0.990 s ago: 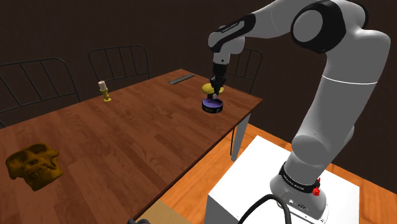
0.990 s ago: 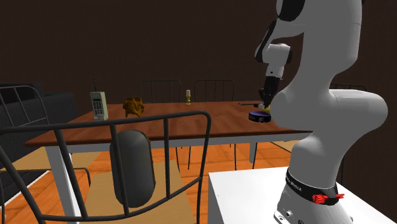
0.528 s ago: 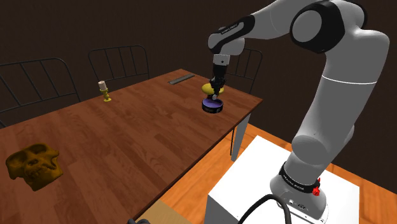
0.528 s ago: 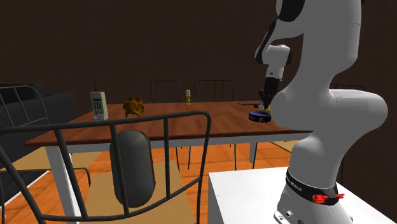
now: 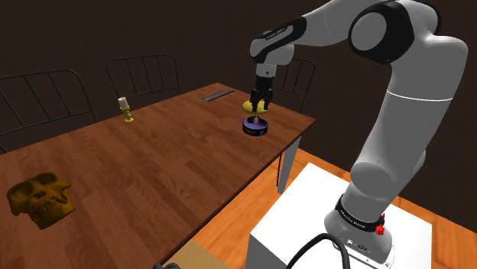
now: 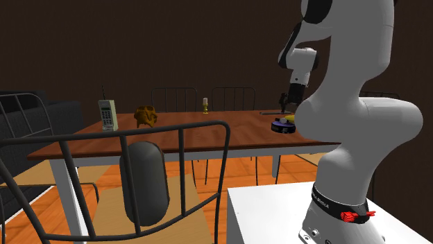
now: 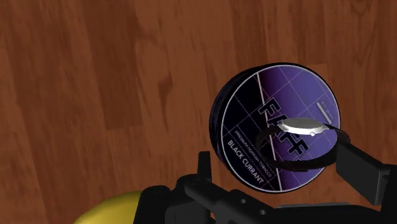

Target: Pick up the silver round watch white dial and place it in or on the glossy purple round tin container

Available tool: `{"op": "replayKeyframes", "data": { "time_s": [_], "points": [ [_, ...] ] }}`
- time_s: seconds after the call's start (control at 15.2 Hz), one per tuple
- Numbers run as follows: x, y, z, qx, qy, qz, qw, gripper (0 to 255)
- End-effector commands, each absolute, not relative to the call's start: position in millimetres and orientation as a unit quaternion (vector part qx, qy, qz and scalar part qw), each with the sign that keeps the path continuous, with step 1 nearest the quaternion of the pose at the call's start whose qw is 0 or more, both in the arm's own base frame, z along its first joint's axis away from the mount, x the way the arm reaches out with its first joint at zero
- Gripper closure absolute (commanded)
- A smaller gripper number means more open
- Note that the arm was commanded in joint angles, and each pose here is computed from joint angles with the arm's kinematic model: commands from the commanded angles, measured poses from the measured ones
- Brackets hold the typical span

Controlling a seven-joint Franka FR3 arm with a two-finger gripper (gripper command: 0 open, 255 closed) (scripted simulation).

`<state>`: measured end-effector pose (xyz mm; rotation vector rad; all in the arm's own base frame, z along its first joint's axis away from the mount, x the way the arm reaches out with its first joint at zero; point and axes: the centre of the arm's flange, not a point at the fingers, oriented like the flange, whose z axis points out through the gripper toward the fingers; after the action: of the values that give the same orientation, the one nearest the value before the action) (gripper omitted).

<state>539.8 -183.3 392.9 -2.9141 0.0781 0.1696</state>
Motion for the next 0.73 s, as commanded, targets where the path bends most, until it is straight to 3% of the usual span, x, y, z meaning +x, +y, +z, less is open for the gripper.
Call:
{"op": "replayKeyframes", "data": {
  "time_s": [0.0,0.13,0.66],
  "points": [
    [541,-188,414,-0.992,0.027,0.058,0.111,0],
    [544,-193,436,-0.992,0.027,0.058,0.111,0],
    [544,-193,436,-0.992,0.027,0.058,0.111,0]
  ]
}}
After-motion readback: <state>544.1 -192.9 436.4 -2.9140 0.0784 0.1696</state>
